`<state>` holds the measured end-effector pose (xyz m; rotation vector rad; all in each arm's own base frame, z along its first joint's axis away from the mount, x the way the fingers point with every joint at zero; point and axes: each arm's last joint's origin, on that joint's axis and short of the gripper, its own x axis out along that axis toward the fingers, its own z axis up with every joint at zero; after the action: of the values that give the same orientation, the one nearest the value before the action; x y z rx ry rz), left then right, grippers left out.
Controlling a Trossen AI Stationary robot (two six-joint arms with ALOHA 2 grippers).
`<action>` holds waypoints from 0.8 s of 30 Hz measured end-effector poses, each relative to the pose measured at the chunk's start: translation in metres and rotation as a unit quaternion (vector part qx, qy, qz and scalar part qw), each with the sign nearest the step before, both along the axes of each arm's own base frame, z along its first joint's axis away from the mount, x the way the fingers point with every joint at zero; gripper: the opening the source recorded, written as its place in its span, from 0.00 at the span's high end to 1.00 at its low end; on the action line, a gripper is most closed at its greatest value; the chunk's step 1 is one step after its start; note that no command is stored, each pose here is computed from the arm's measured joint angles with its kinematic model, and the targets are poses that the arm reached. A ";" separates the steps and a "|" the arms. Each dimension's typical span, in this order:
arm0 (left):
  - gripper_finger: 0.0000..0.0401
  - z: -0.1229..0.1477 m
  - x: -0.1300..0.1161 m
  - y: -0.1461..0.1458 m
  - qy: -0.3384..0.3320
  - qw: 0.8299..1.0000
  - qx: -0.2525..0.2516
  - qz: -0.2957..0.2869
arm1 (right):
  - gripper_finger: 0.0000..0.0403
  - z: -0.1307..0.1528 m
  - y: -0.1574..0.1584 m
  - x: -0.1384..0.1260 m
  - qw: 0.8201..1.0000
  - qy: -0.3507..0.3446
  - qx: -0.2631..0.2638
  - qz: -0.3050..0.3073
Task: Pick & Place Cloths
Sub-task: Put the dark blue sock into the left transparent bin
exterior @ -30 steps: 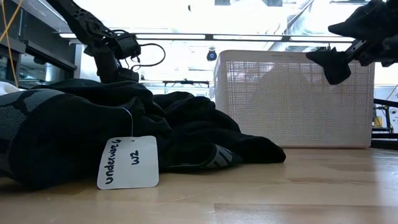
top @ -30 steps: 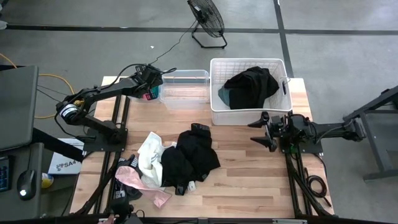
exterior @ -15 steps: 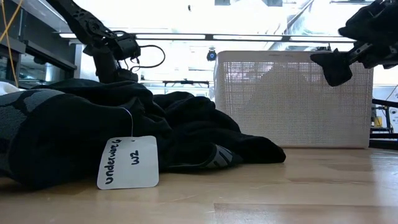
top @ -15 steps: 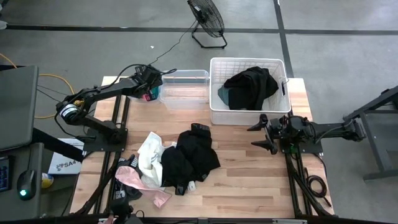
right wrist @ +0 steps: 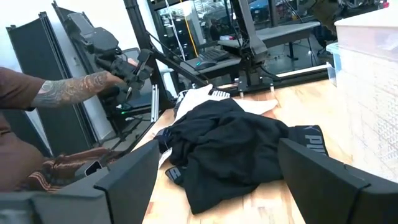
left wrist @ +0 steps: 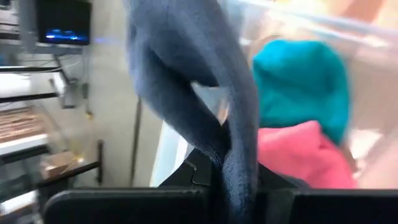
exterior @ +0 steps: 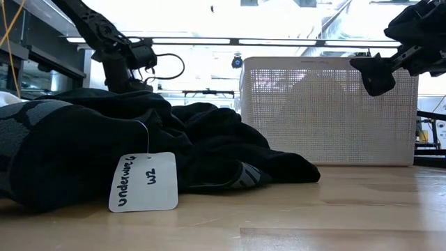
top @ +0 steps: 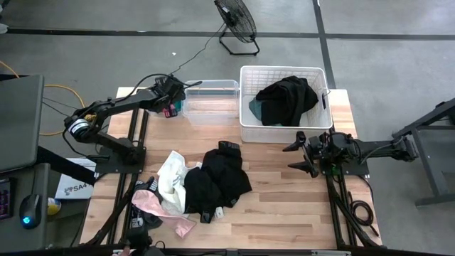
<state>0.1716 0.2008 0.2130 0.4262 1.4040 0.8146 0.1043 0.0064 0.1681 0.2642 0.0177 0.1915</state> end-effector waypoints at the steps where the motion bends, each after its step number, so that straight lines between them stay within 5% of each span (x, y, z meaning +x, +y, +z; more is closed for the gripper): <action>1: 0.99 0.000 -0.001 0.001 -0.009 1.000 -0.004 0.002 | 0.21 0.000 0.000 0.000 1.000 0.000 0.000 0.000; 12: 0.99 -0.007 -0.025 0.018 -0.129 0.985 -0.079 0.087 | 0.21 0.000 0.000 0.000 1.000 0.000 0.000 0.002; 24: 0.96 -0.008 -0.031 0.023 -0.206 0.962 -0.101 0.147 | 0.21 0.000 0.000 0.000 1.000 0.000 0.000 0.002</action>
<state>0.1409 0.2234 0.2053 -0.1141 1.1539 0.9270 0.1044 0.0066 0.1677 0.2635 0.0185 0.1952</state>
